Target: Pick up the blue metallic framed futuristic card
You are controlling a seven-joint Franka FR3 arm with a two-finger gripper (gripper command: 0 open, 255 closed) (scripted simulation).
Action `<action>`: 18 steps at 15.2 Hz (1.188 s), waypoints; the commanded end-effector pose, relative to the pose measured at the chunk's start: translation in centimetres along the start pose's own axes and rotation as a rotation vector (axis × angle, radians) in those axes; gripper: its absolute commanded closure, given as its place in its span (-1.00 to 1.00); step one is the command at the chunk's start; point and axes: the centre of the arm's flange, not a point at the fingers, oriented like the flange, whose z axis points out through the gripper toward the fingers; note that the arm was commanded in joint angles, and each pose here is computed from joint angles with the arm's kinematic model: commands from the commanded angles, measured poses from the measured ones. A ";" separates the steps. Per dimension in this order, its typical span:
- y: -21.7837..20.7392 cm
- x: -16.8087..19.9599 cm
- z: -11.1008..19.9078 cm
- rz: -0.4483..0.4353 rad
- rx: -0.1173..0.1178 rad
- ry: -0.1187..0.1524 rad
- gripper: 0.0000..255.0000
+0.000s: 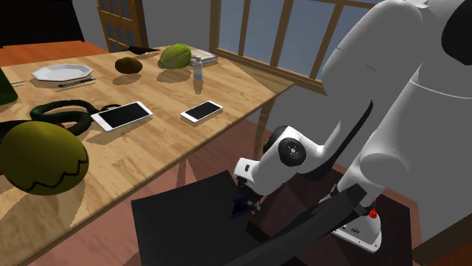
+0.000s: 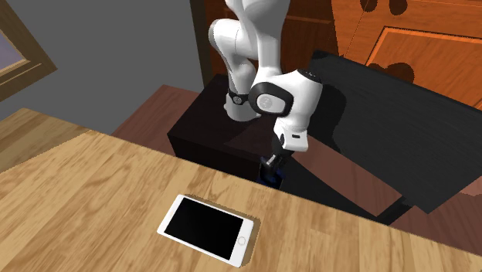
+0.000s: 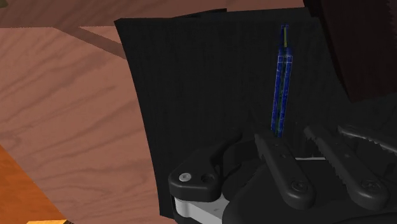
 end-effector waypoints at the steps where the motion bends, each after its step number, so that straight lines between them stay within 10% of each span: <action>1: 0.0 0.0 0.0 0.000 0.000 0.000 1.00; 18: 1.8 0.4 -5.5 0.000 0.000 0.000 1.00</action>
